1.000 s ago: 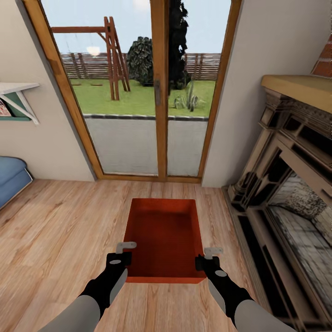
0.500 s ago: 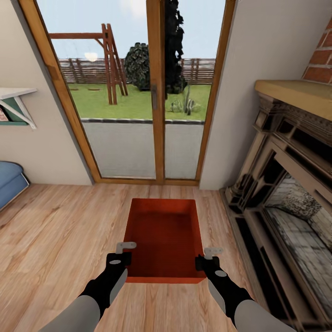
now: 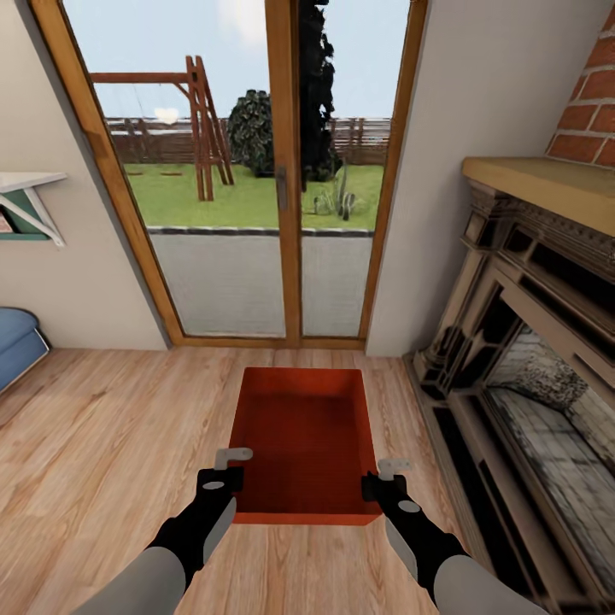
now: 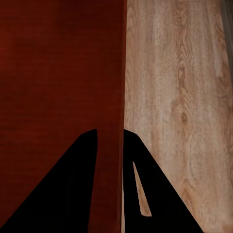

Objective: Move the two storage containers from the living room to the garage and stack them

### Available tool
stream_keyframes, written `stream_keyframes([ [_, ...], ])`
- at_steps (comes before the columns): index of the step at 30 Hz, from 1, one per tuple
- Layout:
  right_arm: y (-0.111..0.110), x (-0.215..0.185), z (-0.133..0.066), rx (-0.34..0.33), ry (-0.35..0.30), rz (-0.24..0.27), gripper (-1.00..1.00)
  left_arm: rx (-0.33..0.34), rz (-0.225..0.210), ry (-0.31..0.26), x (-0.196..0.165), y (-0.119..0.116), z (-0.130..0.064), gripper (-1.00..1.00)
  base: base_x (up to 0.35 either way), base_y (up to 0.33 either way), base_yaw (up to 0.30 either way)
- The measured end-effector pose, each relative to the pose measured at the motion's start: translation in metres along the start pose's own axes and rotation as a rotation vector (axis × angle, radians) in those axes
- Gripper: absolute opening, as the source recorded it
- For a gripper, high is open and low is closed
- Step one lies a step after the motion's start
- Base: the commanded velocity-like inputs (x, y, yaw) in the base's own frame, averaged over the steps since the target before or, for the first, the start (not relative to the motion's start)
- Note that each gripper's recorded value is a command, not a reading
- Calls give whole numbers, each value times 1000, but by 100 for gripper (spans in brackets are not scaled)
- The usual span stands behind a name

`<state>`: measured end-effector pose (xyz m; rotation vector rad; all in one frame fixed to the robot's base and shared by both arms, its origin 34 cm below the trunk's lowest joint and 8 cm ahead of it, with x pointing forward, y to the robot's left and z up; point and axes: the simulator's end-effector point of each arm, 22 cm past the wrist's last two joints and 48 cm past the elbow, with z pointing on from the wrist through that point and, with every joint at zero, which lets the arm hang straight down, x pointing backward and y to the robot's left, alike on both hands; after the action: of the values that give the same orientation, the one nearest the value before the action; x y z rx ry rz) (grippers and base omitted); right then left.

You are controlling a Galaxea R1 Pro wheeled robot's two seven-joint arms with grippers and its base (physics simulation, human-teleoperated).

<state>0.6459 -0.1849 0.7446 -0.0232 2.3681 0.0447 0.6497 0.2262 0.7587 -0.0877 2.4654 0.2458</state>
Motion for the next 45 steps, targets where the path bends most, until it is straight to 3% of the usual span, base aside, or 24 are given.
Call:
stream_keyframes([
  [45, -1, -40, -16, 0, -72, -7, -100, 1, -16, -70, -37, 3, -21, -100, 0, 0, 0],
])
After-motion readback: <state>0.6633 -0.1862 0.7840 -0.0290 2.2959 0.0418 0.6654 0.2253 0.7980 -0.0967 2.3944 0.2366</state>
